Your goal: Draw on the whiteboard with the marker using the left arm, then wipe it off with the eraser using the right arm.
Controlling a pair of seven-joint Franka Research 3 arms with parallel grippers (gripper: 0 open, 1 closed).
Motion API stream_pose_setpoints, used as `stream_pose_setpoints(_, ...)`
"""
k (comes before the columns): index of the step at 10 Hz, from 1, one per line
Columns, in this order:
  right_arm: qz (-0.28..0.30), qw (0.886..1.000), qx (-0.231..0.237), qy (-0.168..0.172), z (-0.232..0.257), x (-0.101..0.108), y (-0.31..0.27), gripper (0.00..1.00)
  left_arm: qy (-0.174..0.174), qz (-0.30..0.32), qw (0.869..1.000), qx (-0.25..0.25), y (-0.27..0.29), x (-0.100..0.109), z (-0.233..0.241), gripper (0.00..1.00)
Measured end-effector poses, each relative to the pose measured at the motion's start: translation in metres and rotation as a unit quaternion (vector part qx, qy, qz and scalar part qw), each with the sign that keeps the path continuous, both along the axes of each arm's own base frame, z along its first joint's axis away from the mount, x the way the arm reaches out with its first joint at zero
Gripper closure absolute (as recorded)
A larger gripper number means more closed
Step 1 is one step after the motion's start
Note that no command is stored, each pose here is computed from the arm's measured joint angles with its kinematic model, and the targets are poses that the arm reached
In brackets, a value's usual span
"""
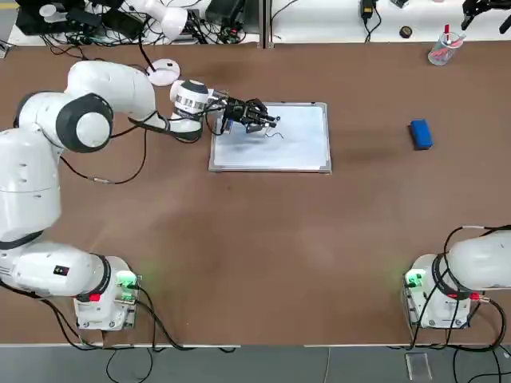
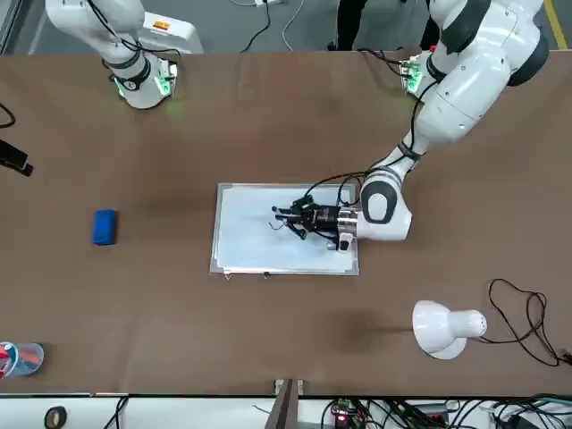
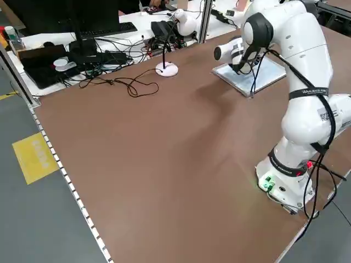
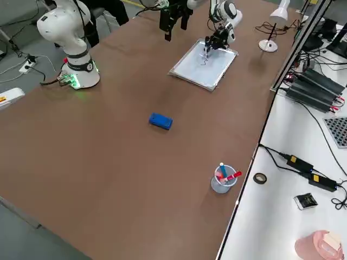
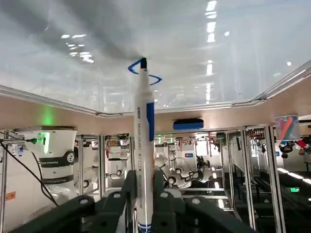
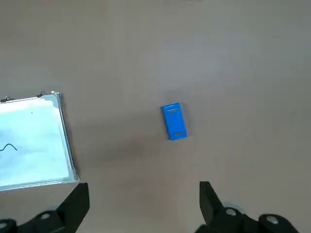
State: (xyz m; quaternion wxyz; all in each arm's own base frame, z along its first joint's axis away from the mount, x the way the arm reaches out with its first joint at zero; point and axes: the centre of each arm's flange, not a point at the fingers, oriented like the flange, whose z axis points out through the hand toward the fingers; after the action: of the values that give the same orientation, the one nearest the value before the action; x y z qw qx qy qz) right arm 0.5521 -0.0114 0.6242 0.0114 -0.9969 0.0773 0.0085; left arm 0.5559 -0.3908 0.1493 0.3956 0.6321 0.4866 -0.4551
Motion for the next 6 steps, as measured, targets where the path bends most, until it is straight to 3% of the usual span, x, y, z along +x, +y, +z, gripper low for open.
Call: stream_pose_setpoints(6,0.000,1.000,0.000,0.000,0.000,0.000,0.000,0.00,-0.001,-0.011,0.999,0.043,0.001,0.026,0.025,0.82)
